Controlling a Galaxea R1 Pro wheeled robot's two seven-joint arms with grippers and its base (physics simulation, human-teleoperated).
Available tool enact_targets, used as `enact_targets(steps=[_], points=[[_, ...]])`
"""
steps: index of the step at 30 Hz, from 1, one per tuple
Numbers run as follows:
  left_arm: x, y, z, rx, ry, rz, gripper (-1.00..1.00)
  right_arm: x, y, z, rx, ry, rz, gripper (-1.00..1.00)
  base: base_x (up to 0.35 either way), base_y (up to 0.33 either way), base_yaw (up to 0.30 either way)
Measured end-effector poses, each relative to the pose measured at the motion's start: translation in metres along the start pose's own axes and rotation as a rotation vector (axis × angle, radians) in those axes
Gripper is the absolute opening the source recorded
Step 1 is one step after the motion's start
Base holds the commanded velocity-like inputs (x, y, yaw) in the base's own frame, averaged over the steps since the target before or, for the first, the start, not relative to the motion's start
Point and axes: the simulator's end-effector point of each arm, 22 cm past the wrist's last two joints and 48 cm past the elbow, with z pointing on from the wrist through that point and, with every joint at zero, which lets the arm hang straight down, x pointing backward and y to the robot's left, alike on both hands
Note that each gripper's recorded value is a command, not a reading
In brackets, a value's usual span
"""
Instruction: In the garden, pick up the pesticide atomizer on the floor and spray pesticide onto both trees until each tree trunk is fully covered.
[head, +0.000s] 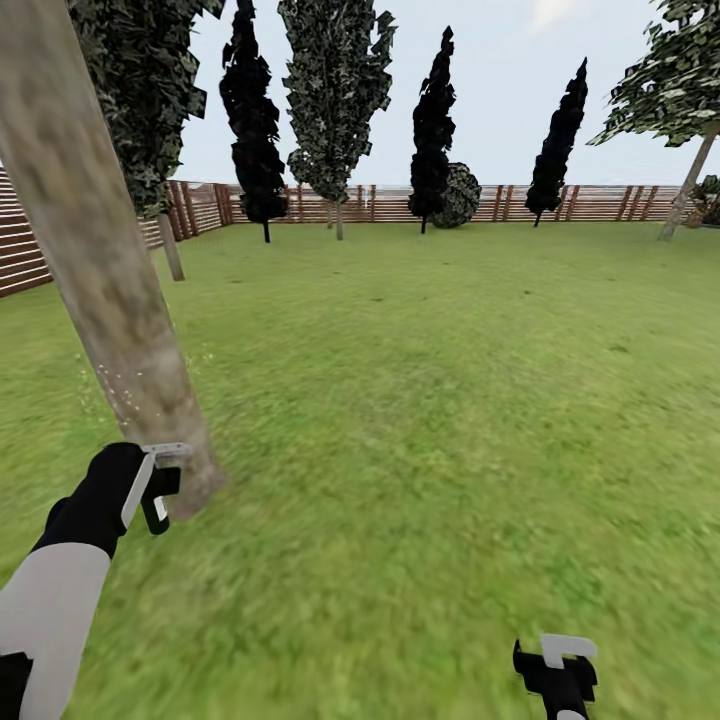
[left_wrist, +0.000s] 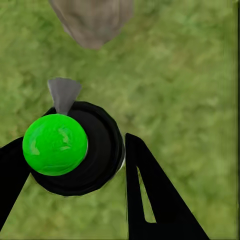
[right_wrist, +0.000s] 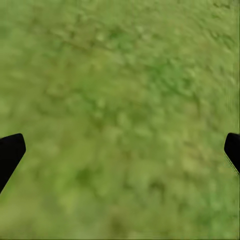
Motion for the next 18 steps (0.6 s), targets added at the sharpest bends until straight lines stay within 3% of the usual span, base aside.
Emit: enact_targets(steps=[3,7,18], points=[[-0.001,0.0,-0.001,0.0,-0.004,-0.001,-1.0,0.0,0.0,0.0,0.0,0.0,0.0,1.0,0.305,-0.072,0.042],[0.0,0.001,0.0,-0.002,-0.001,0.0,-1.0,0.0,0.0,0.0,-0.001,0.0,-0.001,1.0,0.294,-0.007,0.237],[0.017,-0.004,0.01,0.001,0.044,0.005,-1.0,0.0,0.0,0.0,-0.001,0.001,0.0,1.0,0.031,0.0,0.275]])
